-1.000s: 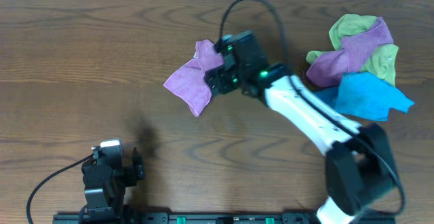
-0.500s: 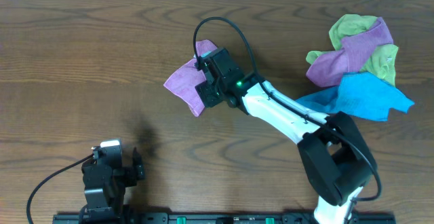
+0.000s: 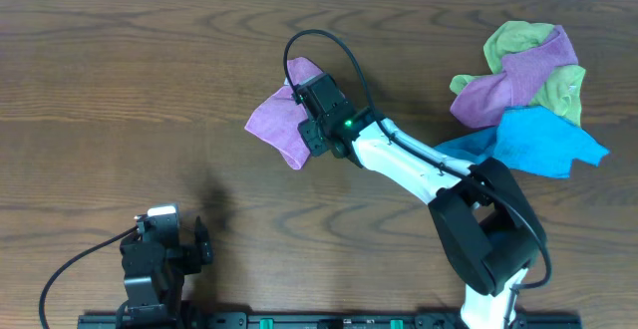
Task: Fold the cloth
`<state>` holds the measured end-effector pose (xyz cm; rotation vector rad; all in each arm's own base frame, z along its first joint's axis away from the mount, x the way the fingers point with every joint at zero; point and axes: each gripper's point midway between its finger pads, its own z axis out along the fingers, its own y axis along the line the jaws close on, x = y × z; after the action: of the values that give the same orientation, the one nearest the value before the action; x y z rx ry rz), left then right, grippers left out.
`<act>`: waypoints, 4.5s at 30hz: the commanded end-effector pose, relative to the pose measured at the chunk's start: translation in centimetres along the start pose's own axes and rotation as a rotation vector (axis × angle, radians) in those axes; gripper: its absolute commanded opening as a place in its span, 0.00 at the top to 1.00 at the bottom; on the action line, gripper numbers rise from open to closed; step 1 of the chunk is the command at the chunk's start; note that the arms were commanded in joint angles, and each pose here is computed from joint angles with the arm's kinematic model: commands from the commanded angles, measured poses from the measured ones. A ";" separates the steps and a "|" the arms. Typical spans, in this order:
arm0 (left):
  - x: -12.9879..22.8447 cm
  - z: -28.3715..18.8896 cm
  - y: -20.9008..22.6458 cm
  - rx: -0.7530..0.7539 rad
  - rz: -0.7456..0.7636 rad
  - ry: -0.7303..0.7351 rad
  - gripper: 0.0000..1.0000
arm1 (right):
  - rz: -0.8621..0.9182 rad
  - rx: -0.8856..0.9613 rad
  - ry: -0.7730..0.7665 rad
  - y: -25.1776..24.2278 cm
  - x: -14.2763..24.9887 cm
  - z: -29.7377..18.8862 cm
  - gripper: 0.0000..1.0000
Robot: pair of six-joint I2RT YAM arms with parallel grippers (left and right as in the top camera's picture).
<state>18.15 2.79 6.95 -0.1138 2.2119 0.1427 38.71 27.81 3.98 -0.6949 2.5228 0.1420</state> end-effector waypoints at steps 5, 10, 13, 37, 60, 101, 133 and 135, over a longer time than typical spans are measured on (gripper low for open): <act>1.3 0.2 0.2 -0.015 -0.004 0.047 0.05 | 0.001 0.019 -0.048 -0.4 -2.4 -0.8 0.54; 1.3 0.2 0.2 -0.015 -0.004 0.047 0.04 | -0.007 0.032 -0.050 -0.7 -3.2 -1.4 0.55; 1.3 0.2 0.2 -0.015 -0.004 0.047 0.05 | -0.017 0.034 -0.043 -0.8 -3.1 -1.4 0.57; 1.3 0.2 0.2 -0.015 -0.004 0.047 0.05 | -0.039 0.019 0.008 -1.1 -1.7 0.4 0.54; 1.3 0.2 0.2 -0.015 -0.004 0.047 0.04 | -0.019 0.079 -0.101 -2.6 -6.6 -3.9 0.97; 1.3 0.2 0.2 -0.015 -0.004 0.047 0.05 | -0.073 0.653 -0.138 -14.1 -11.7 -13.3 0.99; 1.3 0.2 0.2 -0.015 -0.004 0.047 0.05 | -0.201 0.144 0.005 -1.2 -8.6 -9.6 0.11; 1.3 0.2 0.2 -0.015 -0.004 0.047 0.05 | -0.148 0.091 0.051 -2.1 -7.7 -8.3 0.17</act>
<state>18.15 2.79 6.95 -0.1142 2.2119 0.1425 41.11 28.07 17.19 -0.9150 2.4018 -0.1379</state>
